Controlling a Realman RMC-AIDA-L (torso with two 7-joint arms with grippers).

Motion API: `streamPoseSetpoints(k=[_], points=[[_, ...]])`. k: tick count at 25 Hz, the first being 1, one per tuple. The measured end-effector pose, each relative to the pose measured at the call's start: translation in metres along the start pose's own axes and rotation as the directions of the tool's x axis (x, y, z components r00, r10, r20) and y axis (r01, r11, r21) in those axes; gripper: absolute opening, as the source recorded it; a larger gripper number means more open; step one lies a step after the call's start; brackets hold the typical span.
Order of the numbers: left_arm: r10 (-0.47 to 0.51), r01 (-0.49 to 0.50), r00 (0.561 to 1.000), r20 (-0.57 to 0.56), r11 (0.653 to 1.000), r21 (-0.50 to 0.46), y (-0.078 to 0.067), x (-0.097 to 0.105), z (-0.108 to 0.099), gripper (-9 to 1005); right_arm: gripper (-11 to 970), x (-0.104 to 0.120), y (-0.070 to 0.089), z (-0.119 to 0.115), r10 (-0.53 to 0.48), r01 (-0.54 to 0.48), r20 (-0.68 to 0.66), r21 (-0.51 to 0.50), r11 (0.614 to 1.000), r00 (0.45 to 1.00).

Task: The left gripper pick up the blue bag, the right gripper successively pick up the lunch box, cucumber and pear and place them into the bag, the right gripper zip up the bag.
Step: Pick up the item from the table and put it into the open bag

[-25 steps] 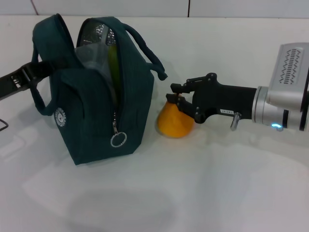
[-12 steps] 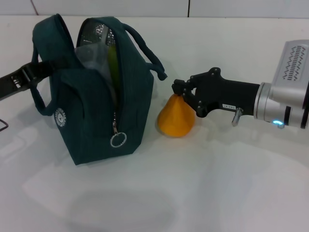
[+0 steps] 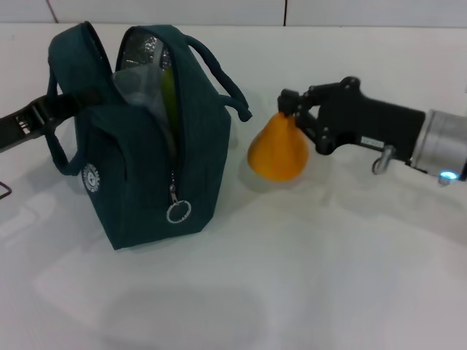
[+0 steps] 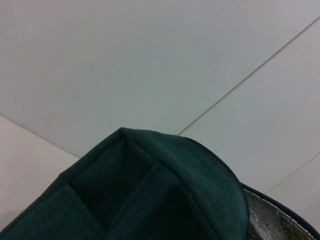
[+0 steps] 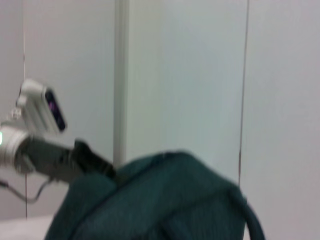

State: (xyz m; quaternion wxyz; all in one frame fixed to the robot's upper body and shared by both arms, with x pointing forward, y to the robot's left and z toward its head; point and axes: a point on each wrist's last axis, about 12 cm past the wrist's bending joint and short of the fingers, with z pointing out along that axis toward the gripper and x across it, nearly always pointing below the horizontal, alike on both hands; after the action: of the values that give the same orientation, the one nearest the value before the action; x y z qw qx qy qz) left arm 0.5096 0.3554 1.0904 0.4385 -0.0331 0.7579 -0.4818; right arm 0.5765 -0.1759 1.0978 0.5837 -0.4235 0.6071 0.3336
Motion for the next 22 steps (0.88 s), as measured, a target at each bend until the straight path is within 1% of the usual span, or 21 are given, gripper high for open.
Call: streamPoseSetpoints(k=[4,7,12,16,22], points=[[-0.007,0.007,1.000,0.004,1.000,0.007,0.000,0.001,0.000,41,22,-0.009,-0.003,-0.012,0.010,-0.010,0.082,-0.001,1.000,0.997],[-0.010,0.010,1.000,0.000,1.000,0.016,-0.001,0.003,0.000,41,22,-0.018,-0.003,-0.022,0.011,-0.008,0.162,-0.022,1.000,0.987],[-0.011,0.011,1.000,0.002,0.998,0.057,-0.006,0.003,0.001,41,21,-0.034,-0.005,-0.031,0.004,0.010,0.277,-0.051,0.999,0.961],[-0.017,0.017,1.000,-0.004,0.996,0.092,-0.009,0.004,0.003,41,21,-0.048,-0.008,-0.026,-0.017,0.040,0.322,-0.063,0.997,0.946],[-0.019,0.020,1.000,-0.010,0.994,0.107,-0.011,0.006,0.004,41,21,-0.069,-0.013,-0.002,-0.054,0.094,0.349,-0.100,0.991,0.936]])
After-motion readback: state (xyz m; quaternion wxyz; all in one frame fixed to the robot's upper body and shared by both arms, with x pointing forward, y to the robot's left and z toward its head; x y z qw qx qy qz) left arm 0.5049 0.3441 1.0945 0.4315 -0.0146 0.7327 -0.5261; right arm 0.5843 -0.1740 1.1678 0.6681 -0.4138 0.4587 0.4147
